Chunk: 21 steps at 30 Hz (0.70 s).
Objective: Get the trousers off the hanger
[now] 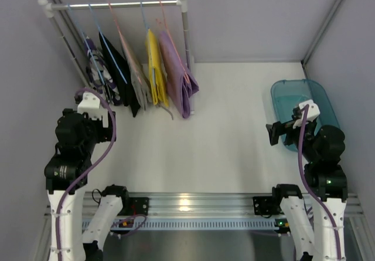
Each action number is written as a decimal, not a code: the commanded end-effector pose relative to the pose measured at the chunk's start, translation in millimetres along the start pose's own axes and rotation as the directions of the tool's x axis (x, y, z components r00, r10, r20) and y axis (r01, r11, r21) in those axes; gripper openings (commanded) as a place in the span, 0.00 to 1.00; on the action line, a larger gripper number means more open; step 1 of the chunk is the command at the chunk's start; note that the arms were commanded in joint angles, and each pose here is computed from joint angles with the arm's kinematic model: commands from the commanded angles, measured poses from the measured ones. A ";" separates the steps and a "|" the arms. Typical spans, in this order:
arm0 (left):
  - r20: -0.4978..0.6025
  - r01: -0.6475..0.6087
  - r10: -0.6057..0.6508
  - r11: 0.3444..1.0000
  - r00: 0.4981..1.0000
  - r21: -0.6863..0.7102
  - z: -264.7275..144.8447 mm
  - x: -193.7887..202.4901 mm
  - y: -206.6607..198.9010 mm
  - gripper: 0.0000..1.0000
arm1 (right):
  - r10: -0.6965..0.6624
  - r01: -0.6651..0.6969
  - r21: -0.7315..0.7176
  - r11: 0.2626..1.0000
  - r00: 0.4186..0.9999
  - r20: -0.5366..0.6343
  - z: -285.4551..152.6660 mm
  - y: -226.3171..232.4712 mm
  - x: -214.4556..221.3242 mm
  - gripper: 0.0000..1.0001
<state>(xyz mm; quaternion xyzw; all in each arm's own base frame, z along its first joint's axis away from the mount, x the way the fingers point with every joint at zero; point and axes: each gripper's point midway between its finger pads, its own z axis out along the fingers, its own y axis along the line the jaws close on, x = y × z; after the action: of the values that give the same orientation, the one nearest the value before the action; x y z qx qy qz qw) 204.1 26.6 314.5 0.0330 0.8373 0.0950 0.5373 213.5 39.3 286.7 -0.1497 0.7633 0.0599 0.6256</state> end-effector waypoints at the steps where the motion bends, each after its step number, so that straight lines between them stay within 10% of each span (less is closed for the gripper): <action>1: 0.091 0.014 -0.009 0.999 0.996 -0.048 -0.2 -36.5 12.1 0.99 | -0.007 0.006 0.019 1.000 0.999 0.045 5.9 -6.7 -12.6 1.00; 7: 0.266 0.153 -0.176 0.983 0.948 0.104 -23.3 -143.4 0.8 0.99 | 0.025 -0.025 0.020 0.999 1.000 0.009 12.2 -8.1 -3.7 0.99; 21: 0.155 0.327 -0.477 0.771 0.865 0.546 47.3 -270.9 -109.1 0.99 | 0.030 -0.028 0.047 0.999 0.998 -0.047 24.3 -18.9 -0.3 1.00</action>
<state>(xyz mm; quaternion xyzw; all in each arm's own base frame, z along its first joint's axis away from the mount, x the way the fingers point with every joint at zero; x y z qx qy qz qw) 350.8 -79.9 500.8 -0.0034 0.7532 -0.1951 0.6281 232.8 34.7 263.2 -0.1264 0.8014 0.0674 0.5807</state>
